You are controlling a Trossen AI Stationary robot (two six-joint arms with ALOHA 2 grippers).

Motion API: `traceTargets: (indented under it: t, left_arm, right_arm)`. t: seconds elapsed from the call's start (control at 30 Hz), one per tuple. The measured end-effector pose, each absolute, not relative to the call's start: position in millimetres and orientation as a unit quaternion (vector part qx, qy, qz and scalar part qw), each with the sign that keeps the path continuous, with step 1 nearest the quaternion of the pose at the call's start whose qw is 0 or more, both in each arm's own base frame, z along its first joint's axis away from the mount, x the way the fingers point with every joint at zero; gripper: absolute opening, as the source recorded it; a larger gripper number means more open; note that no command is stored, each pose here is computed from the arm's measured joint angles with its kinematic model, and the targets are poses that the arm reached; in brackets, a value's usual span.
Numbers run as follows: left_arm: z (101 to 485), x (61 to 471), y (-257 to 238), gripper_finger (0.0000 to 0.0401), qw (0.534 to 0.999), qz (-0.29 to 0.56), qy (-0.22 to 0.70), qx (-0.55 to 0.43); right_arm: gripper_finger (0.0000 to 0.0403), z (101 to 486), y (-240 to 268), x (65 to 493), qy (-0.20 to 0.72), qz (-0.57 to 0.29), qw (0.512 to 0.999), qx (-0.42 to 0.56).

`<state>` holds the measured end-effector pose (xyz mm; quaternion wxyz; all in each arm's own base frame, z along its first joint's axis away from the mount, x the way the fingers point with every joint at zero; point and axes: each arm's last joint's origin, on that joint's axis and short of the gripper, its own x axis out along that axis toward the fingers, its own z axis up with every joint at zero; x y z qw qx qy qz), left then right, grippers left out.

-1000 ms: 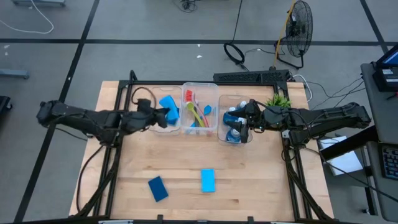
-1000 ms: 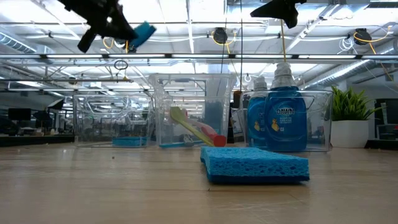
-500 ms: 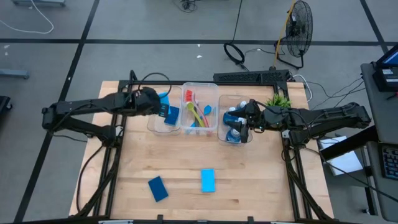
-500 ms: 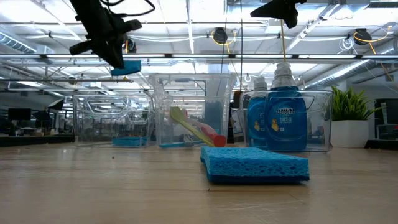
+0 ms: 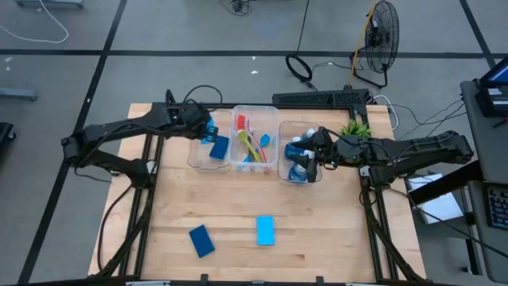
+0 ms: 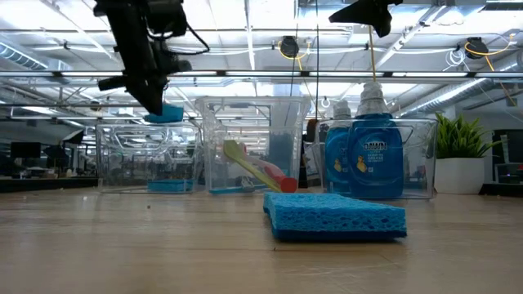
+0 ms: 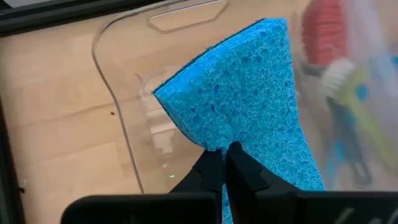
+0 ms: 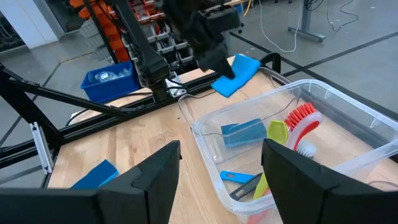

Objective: Pick & Place Kitchen Sink Supplies
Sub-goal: Put the light blue sponge into the left transparent bin

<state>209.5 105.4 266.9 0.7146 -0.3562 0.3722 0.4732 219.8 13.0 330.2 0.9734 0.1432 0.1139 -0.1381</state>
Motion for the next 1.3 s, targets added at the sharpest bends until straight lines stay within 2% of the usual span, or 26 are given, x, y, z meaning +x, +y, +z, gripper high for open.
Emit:
traceTargets:
  t: [0.13, 0.4, 0.6, 0.9, 1.3]
  left_arm:
    - [257.5, 210.5, 119.4, 0.0002, 0.701, 0.484, 0.391, -0.348]
    - [226.5, 214.1, 141.6, 0.0002, 0.711, 0.458, 0.379, -0.375]
    - [206.1, 203.7, 141.6, 0.0002, 0.692, 0.469, 0.393, -0.383]
    - [190.2, 204.0, 138.4, 0.0002, 0.708, 0.454, 0.377, -0.387]
    - [170.8, 214.5, 144.6, 0.0002, 0.705, 0.441, 0.394, -0.392]
  right_arm:
    - [0.0212, 330.0, 13.0, 219.7, 0.115, -0.138, 0.973, 0.143]
    - [0.0212, 329.5, 13.0, 219.6, 0.117, -0.139, 0.973, 0.142]
    - [0.0212, 329.5, 13.0, 219.6, 0.117, -0.139, 0.973, 0.142]
    - [0.0212, 329.5, 13.0, 219.6, 0.117, -0.139, 0.973, 0.143]
    - [0.0212, 329.6, 13.0, 219.6, 0.115, -0.140, 0.971, 0.155]
